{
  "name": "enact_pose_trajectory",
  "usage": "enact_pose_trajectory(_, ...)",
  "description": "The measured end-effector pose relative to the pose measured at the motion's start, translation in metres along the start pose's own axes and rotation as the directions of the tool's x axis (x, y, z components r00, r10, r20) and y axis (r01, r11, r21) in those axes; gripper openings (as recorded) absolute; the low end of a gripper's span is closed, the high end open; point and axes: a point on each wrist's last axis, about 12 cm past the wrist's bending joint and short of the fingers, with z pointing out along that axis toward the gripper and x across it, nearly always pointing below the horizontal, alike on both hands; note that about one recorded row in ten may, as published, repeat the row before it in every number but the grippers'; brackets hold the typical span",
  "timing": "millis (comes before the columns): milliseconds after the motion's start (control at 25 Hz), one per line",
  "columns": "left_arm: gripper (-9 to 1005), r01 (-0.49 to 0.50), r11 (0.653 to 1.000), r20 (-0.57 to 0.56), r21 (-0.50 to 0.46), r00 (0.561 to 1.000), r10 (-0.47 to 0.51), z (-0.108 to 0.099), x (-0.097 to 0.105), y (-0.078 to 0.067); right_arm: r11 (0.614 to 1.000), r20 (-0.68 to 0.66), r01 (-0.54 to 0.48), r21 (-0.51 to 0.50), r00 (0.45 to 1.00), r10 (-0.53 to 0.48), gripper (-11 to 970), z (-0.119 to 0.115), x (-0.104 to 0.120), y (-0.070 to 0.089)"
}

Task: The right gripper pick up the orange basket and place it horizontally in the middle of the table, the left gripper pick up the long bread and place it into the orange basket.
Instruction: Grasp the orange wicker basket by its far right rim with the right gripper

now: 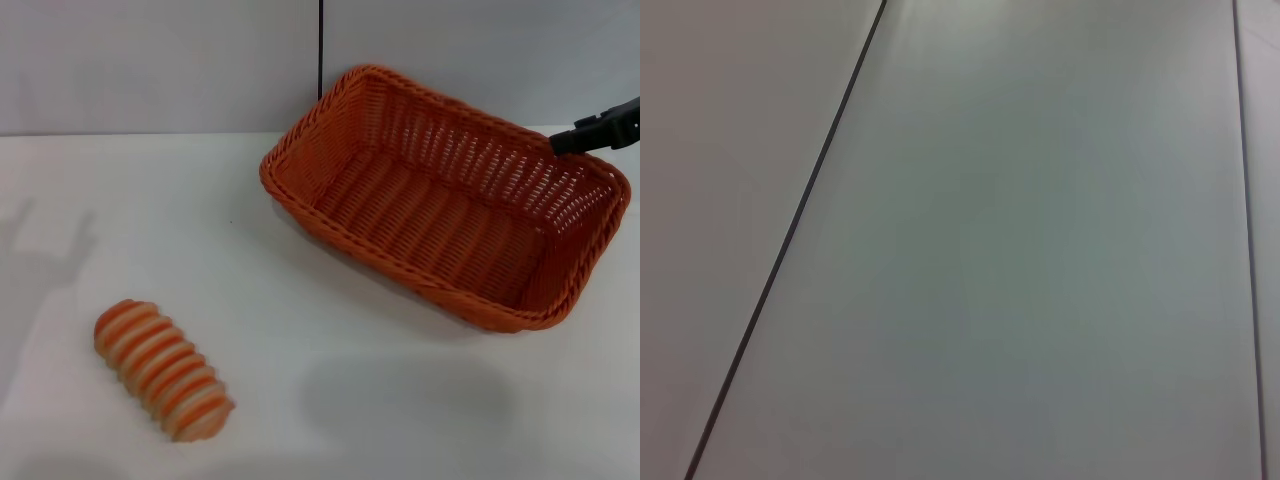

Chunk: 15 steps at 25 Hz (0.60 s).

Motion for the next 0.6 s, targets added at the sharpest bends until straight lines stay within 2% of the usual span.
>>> enact_pose_trajectory(600, 830, 0.002, 1.000, 0.005, 0.005, 1.000, -0.002, 0.001, 0.000, 0.000, 1.000, -0.020, 0.003, 0.013, 1.000, -0.003, 490, 0.014, 0.011, 0.002)
